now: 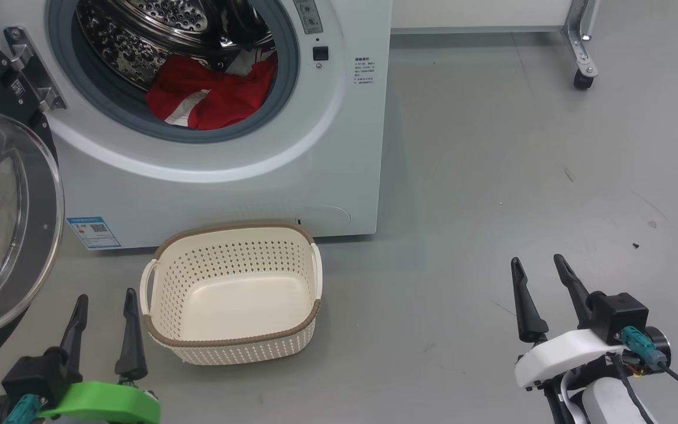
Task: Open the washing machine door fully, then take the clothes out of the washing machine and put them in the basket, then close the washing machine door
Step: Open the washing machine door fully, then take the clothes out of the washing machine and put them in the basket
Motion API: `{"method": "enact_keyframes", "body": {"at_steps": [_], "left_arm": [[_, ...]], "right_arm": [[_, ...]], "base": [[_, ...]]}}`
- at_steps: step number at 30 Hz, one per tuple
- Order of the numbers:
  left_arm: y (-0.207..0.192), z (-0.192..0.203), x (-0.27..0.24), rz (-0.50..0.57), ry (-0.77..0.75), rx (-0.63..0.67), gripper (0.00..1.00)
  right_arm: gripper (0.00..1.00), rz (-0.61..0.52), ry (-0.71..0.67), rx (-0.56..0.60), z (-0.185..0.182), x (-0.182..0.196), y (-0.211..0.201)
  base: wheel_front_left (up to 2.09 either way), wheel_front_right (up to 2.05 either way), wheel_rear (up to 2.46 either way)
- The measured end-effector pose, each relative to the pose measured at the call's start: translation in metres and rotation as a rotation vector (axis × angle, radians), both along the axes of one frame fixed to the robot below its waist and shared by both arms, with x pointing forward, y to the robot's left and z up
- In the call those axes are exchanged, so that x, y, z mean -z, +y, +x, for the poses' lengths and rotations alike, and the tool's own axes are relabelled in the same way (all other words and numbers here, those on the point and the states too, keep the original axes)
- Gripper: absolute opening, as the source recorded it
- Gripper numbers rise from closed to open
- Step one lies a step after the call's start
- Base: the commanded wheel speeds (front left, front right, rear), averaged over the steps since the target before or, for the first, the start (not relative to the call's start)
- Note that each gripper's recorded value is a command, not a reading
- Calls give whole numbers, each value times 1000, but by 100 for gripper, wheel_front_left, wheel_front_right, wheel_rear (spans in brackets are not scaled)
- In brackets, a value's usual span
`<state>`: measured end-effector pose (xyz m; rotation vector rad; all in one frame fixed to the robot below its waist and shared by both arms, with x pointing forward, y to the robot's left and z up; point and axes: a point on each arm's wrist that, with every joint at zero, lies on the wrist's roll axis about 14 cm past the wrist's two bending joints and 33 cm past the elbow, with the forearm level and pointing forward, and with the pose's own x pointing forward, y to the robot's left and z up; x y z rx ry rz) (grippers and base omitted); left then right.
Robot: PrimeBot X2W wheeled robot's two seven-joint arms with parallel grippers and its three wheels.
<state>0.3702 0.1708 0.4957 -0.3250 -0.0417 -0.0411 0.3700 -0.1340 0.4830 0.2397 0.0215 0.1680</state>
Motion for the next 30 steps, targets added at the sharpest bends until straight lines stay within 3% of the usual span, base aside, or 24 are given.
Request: {"method": "enact_keyframes", "body": {"at_steps": [30], "left_arm": [[2, -3, 6, 5, 16, -9, 100]], "right_arm": [[100, 3, 7, 3, 1, 2, 0]], "base": [[0, 0, 0]]}}
